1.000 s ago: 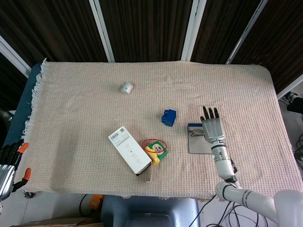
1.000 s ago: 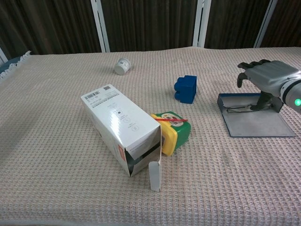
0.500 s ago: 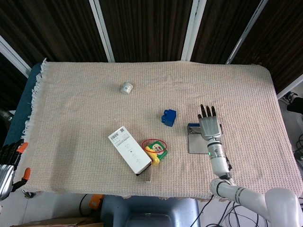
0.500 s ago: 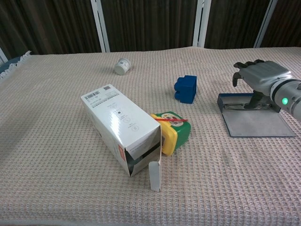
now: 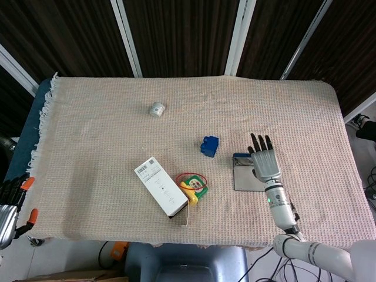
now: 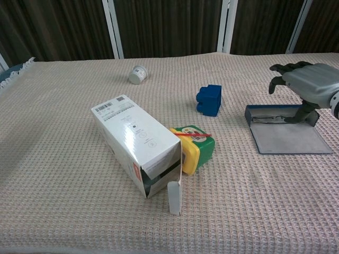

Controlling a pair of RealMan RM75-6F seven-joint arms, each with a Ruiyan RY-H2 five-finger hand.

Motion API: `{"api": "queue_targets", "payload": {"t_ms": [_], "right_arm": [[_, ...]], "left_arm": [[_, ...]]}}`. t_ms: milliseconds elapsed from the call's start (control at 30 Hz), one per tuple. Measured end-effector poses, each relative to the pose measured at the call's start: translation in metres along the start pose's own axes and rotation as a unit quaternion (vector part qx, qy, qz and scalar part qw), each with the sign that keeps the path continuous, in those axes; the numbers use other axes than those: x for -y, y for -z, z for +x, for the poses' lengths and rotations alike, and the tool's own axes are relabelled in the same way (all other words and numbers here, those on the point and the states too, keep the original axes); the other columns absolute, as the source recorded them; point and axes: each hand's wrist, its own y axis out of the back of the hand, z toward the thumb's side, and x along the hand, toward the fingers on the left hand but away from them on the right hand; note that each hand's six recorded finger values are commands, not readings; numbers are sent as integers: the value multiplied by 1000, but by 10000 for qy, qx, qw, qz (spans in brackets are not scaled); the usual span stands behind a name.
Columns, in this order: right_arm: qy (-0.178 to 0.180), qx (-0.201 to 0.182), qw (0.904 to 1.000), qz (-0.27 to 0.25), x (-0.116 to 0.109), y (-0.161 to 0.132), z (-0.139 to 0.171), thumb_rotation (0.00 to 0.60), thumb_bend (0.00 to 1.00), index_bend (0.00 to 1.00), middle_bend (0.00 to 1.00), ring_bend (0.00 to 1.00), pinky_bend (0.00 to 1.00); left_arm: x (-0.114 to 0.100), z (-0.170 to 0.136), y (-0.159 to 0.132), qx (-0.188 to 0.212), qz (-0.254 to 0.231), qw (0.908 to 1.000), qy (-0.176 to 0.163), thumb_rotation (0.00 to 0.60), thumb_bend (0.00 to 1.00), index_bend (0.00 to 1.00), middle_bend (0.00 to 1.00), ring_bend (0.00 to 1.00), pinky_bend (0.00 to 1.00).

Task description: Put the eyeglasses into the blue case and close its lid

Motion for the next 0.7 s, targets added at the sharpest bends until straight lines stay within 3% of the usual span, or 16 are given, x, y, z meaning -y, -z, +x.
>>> {"api": "queue_targets", "payload": {"t_ms": [200, 333, 700], "right_arm": [[190, -413, 9989, -62, -3, 5, 46, 600, 335, 449, 60, 0, 0], [92, -641, 9979, 17, 11, 6, 76, 600, 335, 464, 61, 0, 0], [-36, -658, 9978, 32, 38, 0, 74, 600, 335, 524, 62, 0, 0]], "left_arm": [[0, 0, -1, 10, 9, 10000, 6, 600, 449, 0, 0, 0, 48], [0, 0, -2, 49, 16, 10000, -2, 600, 449, 0, 0, 0, 48], [-1, -2, -1, 45, -2, 10000, -29, 600, 448, 0, 0, 0, 48]]}}
